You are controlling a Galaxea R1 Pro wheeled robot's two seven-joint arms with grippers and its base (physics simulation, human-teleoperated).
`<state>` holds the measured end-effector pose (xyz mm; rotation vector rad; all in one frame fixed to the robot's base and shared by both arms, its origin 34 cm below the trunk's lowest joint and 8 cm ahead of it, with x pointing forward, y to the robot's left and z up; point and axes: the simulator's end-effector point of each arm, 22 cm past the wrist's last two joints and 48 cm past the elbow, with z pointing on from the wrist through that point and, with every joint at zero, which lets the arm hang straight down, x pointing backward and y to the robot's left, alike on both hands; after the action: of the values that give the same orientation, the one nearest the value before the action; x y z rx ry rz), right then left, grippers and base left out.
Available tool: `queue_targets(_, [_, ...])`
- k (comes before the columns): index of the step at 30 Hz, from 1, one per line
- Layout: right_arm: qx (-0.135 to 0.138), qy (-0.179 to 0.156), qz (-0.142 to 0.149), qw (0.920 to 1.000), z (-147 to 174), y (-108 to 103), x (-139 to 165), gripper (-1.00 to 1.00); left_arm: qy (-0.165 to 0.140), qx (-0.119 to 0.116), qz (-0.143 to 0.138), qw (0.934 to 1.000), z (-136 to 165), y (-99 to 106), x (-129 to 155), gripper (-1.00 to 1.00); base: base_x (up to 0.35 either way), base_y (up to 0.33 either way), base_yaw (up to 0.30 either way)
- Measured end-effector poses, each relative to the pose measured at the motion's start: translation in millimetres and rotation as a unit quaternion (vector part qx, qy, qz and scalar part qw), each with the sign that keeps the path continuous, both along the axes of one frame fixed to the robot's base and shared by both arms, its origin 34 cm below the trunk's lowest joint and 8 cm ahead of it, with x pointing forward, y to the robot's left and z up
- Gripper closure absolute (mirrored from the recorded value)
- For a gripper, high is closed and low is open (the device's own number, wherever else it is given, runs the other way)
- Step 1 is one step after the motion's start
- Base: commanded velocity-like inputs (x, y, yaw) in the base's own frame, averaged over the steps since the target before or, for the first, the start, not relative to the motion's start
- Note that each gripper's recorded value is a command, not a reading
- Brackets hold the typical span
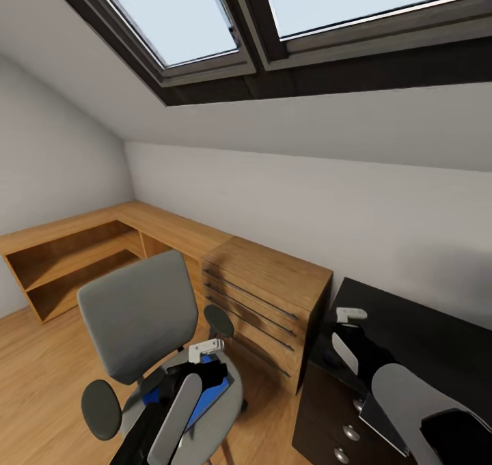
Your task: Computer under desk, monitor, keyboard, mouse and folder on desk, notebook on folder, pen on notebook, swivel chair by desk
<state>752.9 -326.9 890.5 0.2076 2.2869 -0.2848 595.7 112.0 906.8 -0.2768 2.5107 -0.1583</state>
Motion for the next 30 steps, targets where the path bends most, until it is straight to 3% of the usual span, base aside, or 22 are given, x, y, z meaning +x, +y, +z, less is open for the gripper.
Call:
queue_targets(11, [0.0, 0.003, 0.001, 1.0, -6, -1, -3, -1.0, -0.001, -0.002, -0.001, 1.0, 1, -1, 0, -1.0, 0.15, 0.0, 0.0])
queue_targets(18, [0.0, 0.026, 0.0, 0.9997, -25, 3, -16, -1.0, -0.007, -0.004, -0.001, 1.0, 5, -1, 2, -1.0, 0.055, 0.0, 0.0])
queue_targets(25, [0.006, 0.036, 0.003, 0.9993, -36, 8, -21, -1.0, -0.048, -0.019, 0.002, 0.9987, 39, -3, 16, -1.0, 0.008, 0.0, 0.0])
queue_targets(30, [0.012, 0.04, 0.008, 0.9991, -43, 12, -20, -1.0, -0.063, -0.023, 0.003, 0.9977, 46, -3, 21, -1.0, 0.002, 0.0, 0.0])
